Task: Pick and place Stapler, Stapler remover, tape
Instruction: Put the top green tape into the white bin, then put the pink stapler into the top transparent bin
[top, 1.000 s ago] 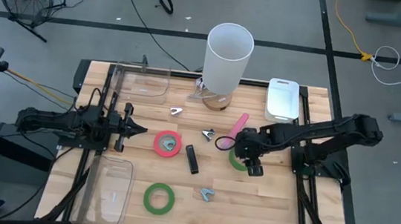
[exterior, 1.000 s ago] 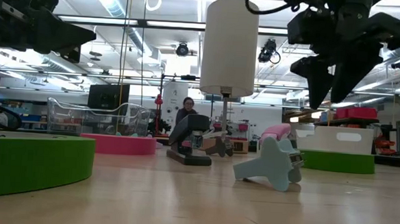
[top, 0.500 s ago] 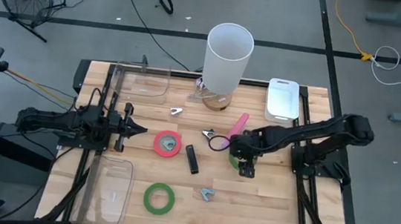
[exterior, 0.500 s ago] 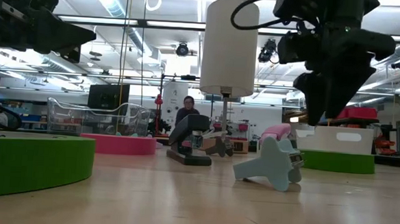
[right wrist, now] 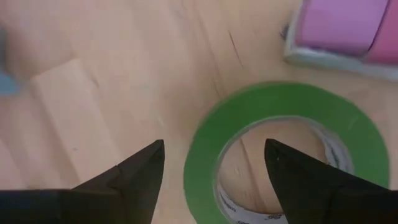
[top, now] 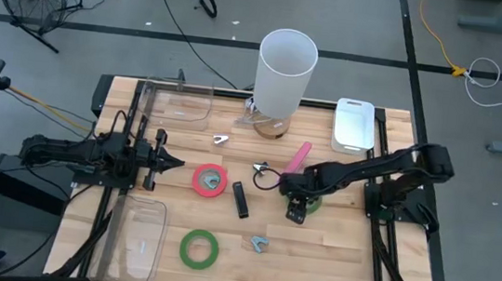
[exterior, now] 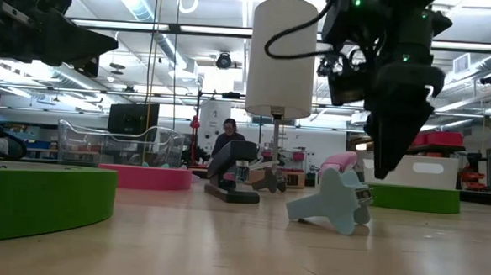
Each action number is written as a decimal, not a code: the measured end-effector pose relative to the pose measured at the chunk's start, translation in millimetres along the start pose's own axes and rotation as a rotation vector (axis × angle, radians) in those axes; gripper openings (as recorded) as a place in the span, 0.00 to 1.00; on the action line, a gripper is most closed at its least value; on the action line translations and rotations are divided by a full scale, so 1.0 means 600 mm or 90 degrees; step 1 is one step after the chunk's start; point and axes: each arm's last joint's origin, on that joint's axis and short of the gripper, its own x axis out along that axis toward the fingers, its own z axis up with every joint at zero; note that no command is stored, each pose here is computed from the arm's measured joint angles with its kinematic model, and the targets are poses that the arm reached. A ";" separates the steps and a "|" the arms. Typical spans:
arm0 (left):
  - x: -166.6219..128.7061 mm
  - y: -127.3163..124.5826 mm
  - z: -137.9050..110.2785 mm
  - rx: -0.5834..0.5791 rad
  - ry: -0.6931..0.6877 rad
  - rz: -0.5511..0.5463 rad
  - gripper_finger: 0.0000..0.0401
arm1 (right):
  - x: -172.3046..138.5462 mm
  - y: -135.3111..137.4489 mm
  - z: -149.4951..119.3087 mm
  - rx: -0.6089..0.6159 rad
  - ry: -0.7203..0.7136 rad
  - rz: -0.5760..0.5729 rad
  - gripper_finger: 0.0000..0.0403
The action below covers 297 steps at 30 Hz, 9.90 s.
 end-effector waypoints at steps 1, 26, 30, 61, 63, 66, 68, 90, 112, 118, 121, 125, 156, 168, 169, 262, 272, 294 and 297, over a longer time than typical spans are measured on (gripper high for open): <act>0.000 0.000 0.000 0.000 0.000 0.000 0.01 | 0.005 0.000 0.000 0.010 0.004 -0.004 0.68; 0.000 0.000 0.000 0.000 0.000 0.000 0.01 | 0.038 -0.004 0.007 0.159 -0.048 -0.068 0.68; 0.000 0.000 0.000 0.000 0.000 0.000 0.01 | 0.046 -0.006 -0.002 0.190 -0.036 -0.058 0.68; 0.000 0.000 0.000 0.000 0.000 0.000 0.01 | 0.048 -0.004 -0.004 0.181 -0.031 -0.041 0.17; 0.000 0.000 0.000 0.000 0.000 0.000 0.01 | 0.048 -0.004 -0.004 0.181 -0.031 -0.041 0.17; 0.000 0.000 0.000 0.000 0.000 0.000 0.01 | 0.048 -0.004 -0.004 0.179 -0.031 -0.041 0.17; 0.000 0.000 0.000 0.000 0.000 0.000 0.01 | 0.047 -0.004 -0.004 0.176 -0.030 -0.040 0.17; 0.000 0.000 0.000 0.000 0.000 0.000 0.01 | -0.125 -0.031 -0.035 0.209 -0.200 0.046 0.16; 0.000 0.000 0.000 0.000 0.000 0.000 0.01 | -0.239 -0.185 -0.041 0.331 -0.457 -0.095 0.16; 0.000 0.000 0.000 0.000 0.000 0.000 0.01 | -0.249 -0.239 -0.045 0.397 -0.479 -0.204 0.16; 0.000 0.000 0.000 0.000 0.000 0.000 0.01 | -0.254 -0.263 -0.050 0.430 -0.485 -0.273 0.16; 0.000 0.000 0.000 0.000 0.000 0.000 0.01 | -0.261 -0.292 -0.056 0.457 -0.488 -0.355 0.16; 0.000 0.000 0.000 0.000 0.000 0.000 0.01 | -0.193 -0.431 -0.033 0.577 -0.360 -0.511 0.16; 0.000 0.000 0.000 0.000 0.000 0.000 0.01 | -0.139 -0.464 -0.011 0.611 -0.326 -0.484 0.16; 0.000 0.000 0.000 0.000 0.000 0.000 0.01 | -0.133 -0.466 -0.010 0.611 -0.318 -0.481 0.16; 0.000 0.000 0.000 0.000 0.000 0.000 0.01 | -0.243 -0.243 -0.044 0.130 -0.404 -0.006 0.57; 0.000 0.000 0.000 0.000 0.000 0.000 0.01 | -0.238 -0.178 -0.038 -0.032 -0.395 0.121 0.57; 0.000 0.000 0.000 0.000 0.000 0.000 0.01 | -0.240 -0.088 -0.036 -0.473 -0.483 0.007 0.57; 0.000 0.000 0.000 0.000 0.000 0.000 0.01 | -0.239 -0.089 -0.036 -0.448 -0.477 -0.030 0.57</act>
